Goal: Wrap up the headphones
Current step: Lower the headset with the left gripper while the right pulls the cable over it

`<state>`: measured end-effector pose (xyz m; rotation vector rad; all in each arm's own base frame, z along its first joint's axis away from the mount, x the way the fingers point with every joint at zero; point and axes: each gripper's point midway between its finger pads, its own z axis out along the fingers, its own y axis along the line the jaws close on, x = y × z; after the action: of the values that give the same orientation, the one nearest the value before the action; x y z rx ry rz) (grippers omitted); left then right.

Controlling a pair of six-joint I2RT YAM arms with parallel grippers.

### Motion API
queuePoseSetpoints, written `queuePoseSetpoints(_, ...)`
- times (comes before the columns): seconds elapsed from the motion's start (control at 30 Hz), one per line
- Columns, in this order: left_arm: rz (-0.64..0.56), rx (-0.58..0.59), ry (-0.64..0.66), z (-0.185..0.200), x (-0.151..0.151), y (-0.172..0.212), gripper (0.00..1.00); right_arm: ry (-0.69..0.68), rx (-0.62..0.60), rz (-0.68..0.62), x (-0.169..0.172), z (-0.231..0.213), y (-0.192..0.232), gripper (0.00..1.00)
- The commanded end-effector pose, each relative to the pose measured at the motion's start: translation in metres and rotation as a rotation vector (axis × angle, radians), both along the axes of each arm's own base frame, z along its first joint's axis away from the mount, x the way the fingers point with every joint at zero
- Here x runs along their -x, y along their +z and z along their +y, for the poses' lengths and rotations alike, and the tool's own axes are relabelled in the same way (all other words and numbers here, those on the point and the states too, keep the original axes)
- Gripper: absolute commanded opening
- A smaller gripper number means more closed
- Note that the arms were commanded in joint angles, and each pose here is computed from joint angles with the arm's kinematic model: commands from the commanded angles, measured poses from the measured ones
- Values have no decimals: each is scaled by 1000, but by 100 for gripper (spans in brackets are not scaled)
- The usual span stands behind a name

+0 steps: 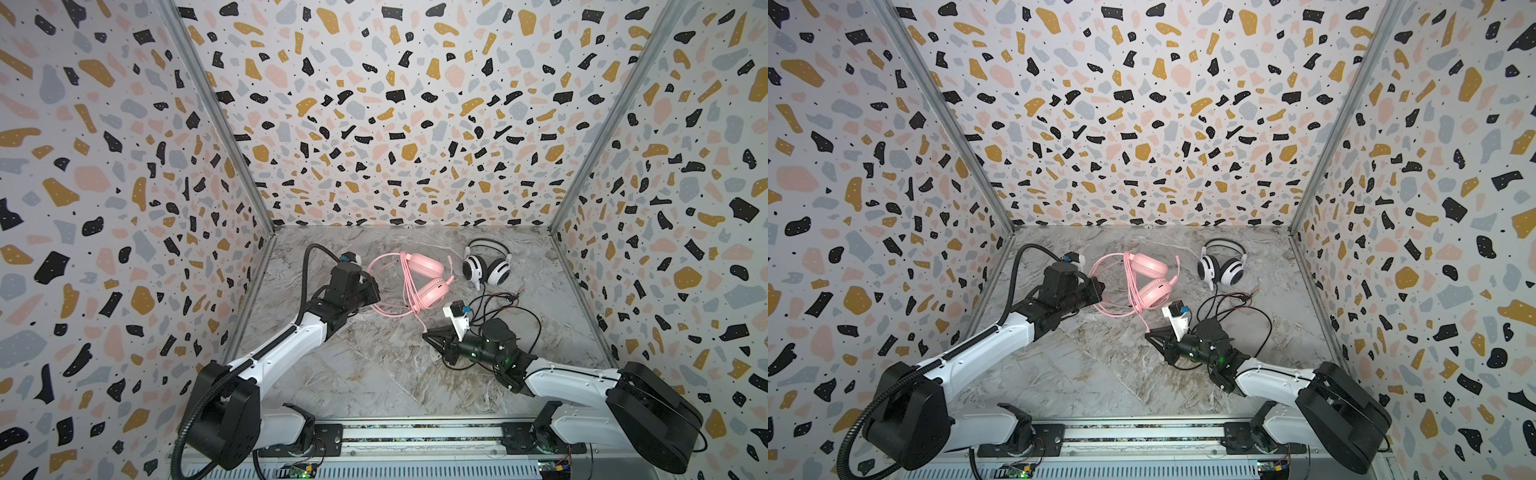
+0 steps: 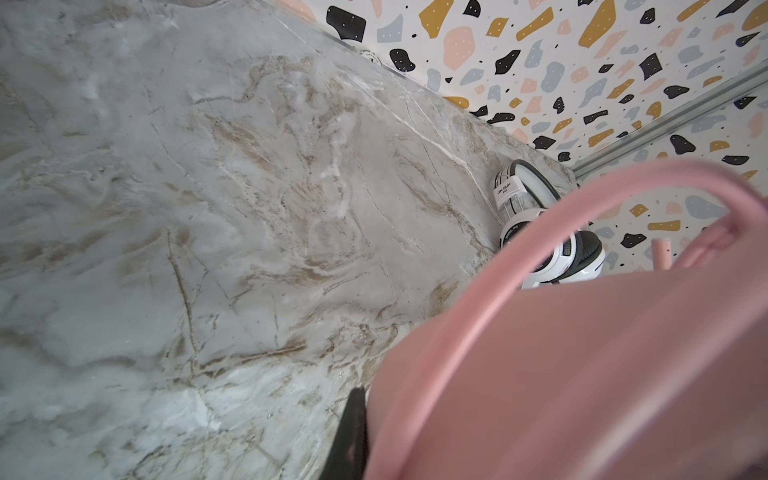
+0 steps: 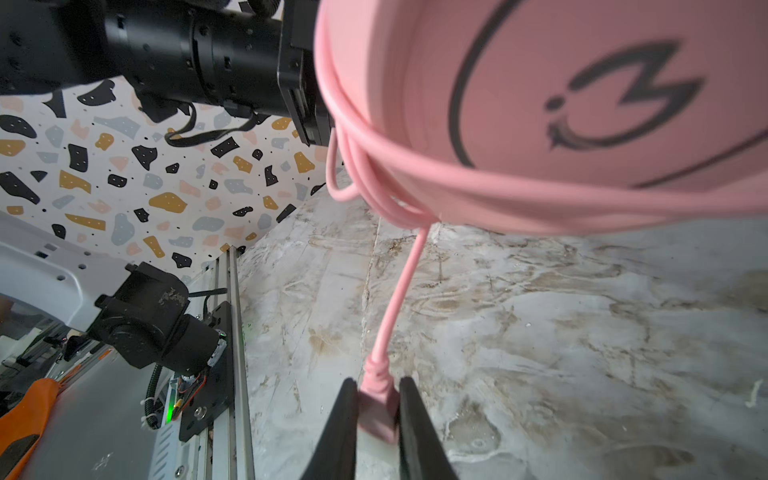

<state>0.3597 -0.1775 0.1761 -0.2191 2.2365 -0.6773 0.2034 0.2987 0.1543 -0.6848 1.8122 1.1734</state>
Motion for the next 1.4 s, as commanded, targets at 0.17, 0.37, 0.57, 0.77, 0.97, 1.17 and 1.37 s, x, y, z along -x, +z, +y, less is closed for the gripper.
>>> queuePoseSetpoints(0.17,-104,36,114,15,-18,14,0,-48,86,-37,0,3,3,0)
queuePoseSetpoints(0.37,-19,19,124,10,-19,-24,0,-58,228,-70,-4,27,10,0)
queuePoseSetpoints(0.57,48,-1,85,-2,-8,-61,0,-44,250,-11,-16,52,8,0)
queuePoseSetpoints(0.77,80,-36,59,-11,11,-81,0,-64,241,79,-31,69,-2,0)
queuePoseSetpoints(0.97,121,-7,49,-16,34,-106,0,-115,160,172,-52,77,2,0)
queuePoseSetpoints(1.17,133,-2,47,-16,47,-119,0,-197,106,287,-76,85,-5,0)
queuePoseSetpoints(1.37,150,15,18,-24,58,-130,0,-228,-11,364,-85,94,-6,0)
